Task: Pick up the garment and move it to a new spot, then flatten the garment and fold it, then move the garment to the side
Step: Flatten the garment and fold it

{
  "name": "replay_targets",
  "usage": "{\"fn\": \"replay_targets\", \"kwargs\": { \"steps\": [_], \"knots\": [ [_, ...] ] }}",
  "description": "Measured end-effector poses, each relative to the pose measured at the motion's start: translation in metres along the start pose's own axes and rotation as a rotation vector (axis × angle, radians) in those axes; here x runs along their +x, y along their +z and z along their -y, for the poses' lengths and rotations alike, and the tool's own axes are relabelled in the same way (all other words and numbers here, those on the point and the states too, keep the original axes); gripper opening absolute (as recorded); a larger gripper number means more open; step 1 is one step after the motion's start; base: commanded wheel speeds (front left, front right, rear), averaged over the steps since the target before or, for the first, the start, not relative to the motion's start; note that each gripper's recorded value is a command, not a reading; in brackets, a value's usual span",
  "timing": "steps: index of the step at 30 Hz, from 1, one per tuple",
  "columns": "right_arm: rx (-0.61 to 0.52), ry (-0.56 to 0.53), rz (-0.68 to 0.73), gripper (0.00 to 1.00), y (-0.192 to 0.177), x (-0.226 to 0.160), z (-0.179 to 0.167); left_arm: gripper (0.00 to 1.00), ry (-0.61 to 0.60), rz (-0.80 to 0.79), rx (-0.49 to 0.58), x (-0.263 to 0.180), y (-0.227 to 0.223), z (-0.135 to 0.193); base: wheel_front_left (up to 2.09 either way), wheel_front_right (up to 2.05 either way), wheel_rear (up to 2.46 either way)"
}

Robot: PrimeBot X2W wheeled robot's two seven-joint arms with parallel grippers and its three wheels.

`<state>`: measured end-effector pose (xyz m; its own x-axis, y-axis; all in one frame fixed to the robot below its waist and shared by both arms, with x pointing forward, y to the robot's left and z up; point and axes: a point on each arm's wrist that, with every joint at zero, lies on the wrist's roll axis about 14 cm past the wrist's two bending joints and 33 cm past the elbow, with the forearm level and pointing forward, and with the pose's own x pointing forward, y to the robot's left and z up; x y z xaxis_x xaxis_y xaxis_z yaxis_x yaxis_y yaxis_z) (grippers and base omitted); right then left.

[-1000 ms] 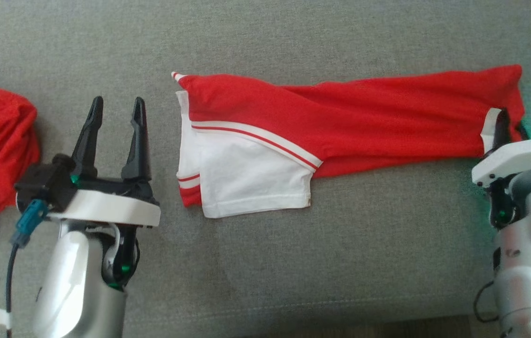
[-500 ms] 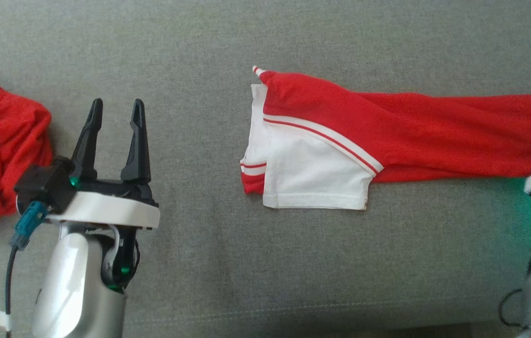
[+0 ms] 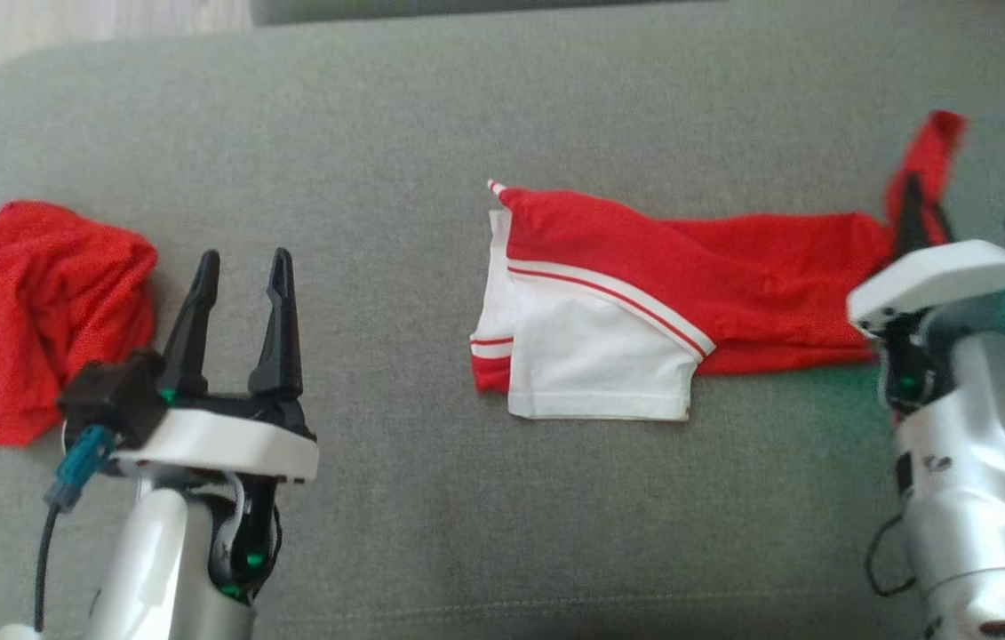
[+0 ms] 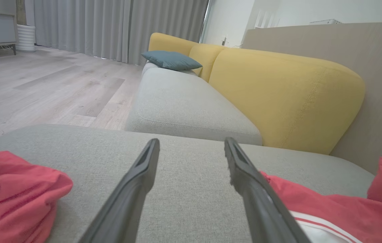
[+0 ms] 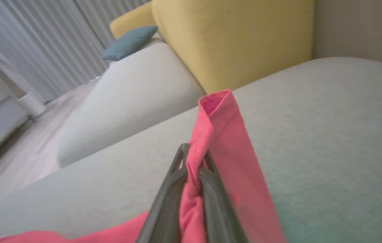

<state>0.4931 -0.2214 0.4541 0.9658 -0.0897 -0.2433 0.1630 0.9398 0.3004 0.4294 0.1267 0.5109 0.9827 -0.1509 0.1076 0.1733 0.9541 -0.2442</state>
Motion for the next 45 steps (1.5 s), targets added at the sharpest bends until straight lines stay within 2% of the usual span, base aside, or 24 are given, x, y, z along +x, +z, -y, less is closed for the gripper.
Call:
{"fn": "replay_targets", "kwargs": {
  "steps": [5, 12, 16, 22, 37, 38, 39, 45],
  "knots": [
    [0.064, 0.208, -0.002, 0.0, 0.004, -0.014, -0.068, 1.0, 0.027, 0.024, -0.004, -0.014, 0.012, -0.003, 0.0, 0.0, 0.0],
    [0.131, 0.429, -0.125, 0.0, -0.043, -0.049, -0.138, 1.0, 0.046, 0.019, 0.0, -0.024, 0.011, -0.008, 0.0, 0.0, 0.0],
    [0.155, 0.52, -0.142, 0.0, -0.054, -0.06, -0.169, 1.0, 0.046, 0.015, 0.002, -0.027, 0.011, -0.007, 0.0, 0.0, 0.0],
    [0.195, 0.576, -0.216, 0.0, -0.082, -0.07, -0.195, 1.0, 0.073, 0.01, 0.009, -0.034, 0.011, -0.016, 0.0, 0.0, 0.0],
    [0.193, 0.636, -0.295, 0.0, -0.098, -0.056, -0.234, 1.0, 0.142, -0.009, 0.006, -0.05, 0.007, -0.034, 0.0, 0.0, 0.0],
    [0.189, 0.642, -0.302, 0.7, -0.1, -0.058, -0.235, 1.0, 0.141, -0.011, 0.006, -0.05, 0.006, -0.034, 0.0, 0.0, 0.0],
    [0.187, 0.651, -0.308, 1.0, -0.102, -0.06, -0.238, 1.0, 0.139, -0.013, 0.006, -0.05, 0.006, -0.033, 0.0, 0.0, 0.0],
    [0.199, 0.702, -0.3, 1.0, -0.096, -0.071, -0.249, 1.0, 0.133, -0.015, 0.004, -0.048, 0.005, -0.031, 0.0, 0.0, 0.0]
  ]
}}
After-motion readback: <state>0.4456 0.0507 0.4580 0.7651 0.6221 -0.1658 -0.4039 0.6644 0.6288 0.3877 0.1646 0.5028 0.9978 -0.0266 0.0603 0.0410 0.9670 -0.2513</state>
